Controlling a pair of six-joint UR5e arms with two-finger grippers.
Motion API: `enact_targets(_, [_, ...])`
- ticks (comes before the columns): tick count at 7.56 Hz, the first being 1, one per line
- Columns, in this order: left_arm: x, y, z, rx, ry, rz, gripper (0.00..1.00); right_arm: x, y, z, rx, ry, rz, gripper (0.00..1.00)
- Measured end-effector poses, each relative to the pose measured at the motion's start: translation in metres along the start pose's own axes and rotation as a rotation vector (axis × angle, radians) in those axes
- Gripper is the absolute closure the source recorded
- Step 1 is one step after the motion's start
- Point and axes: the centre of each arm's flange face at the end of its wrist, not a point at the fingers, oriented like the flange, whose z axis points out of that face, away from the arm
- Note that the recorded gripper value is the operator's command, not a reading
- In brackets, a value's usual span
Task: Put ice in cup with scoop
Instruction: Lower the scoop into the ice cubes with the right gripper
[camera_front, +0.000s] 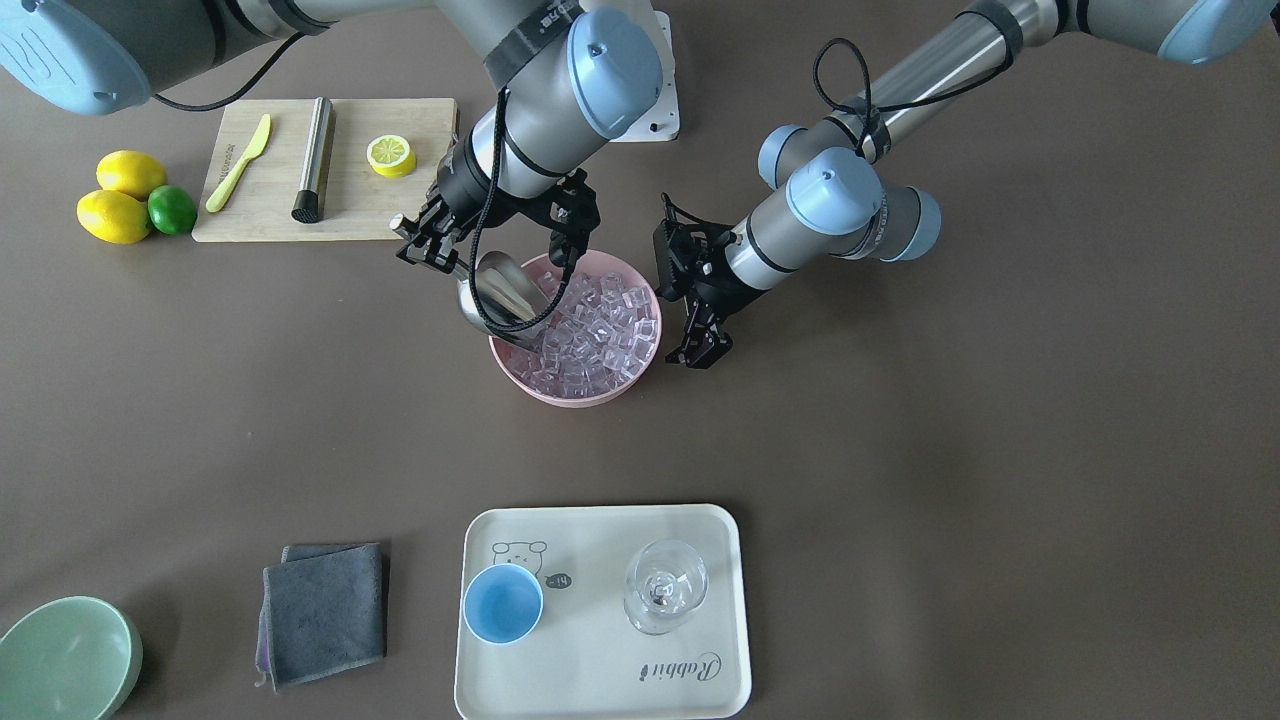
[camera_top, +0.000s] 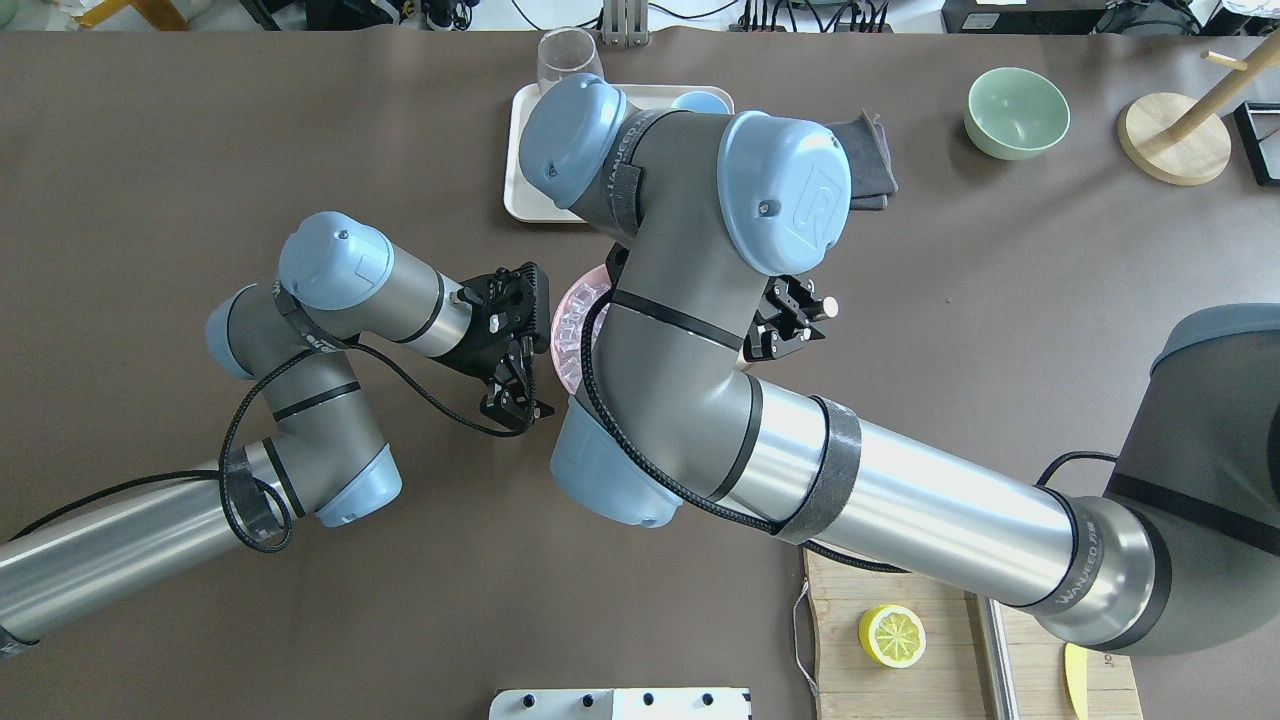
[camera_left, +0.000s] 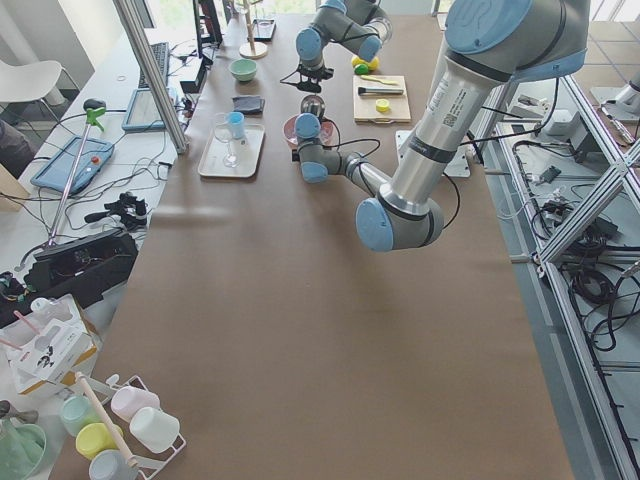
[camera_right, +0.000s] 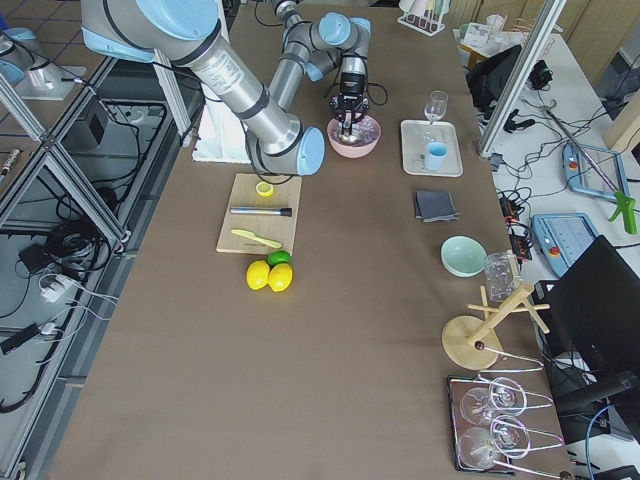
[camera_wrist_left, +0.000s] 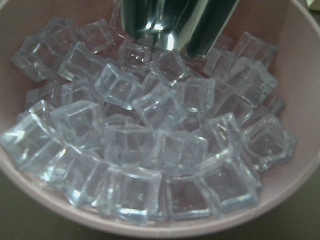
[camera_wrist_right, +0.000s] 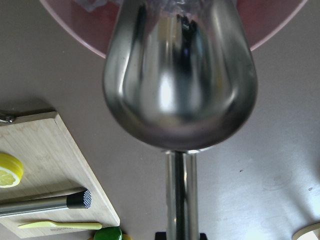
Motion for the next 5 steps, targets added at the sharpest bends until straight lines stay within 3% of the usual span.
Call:
enact_targets(2, [0.001,-0.003,0.001,0.003,-0.001,0.000,0.02,-0.006,-0.004,-0.001,0.026,0.007,-0.002,1.00])
enact_targets(5, [0.004,-0.008,0.003,0.010,0.003,-0.022,0.02,-0.008,-0.003,0.015,0.111,0.028,0.031,1.00])
